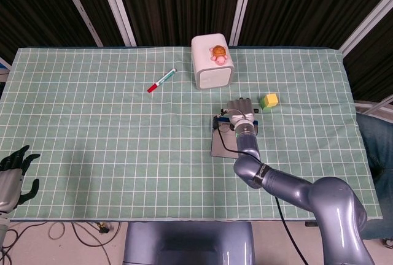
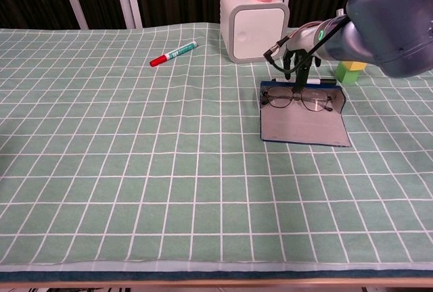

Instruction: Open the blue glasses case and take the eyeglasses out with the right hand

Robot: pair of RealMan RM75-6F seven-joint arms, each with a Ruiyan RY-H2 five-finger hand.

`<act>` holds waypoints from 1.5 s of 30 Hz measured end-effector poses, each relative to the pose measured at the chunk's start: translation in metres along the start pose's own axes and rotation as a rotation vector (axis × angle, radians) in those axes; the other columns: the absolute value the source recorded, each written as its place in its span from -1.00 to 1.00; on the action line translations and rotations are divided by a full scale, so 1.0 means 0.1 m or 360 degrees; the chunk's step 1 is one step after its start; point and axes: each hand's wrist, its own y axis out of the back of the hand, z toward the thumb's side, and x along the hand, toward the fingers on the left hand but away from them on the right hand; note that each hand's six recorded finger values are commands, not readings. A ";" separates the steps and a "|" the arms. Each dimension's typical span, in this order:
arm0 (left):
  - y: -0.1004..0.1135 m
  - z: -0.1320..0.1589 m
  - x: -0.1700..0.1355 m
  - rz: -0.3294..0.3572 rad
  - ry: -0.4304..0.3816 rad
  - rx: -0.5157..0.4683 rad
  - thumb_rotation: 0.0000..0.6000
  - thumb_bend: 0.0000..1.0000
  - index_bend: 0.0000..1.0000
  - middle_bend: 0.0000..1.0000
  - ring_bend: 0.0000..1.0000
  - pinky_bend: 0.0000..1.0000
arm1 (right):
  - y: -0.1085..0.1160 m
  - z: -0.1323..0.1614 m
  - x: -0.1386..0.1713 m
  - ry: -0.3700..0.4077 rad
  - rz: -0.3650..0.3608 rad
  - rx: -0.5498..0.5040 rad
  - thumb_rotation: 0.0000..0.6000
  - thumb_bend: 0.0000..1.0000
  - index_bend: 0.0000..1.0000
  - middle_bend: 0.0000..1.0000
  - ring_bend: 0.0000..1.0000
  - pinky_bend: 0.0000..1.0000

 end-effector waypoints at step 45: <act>0.02 -0.01 0.01 0.0007 0.0014 -0.0008 1.00 -0.07 -0.63 -1.00 -1.00 -0.81 | -0.07 -0.03 -0.05 0.0004 0.0017 -0.0031 1.00 -0.18 -0.05 0.06 -0.48 -0.52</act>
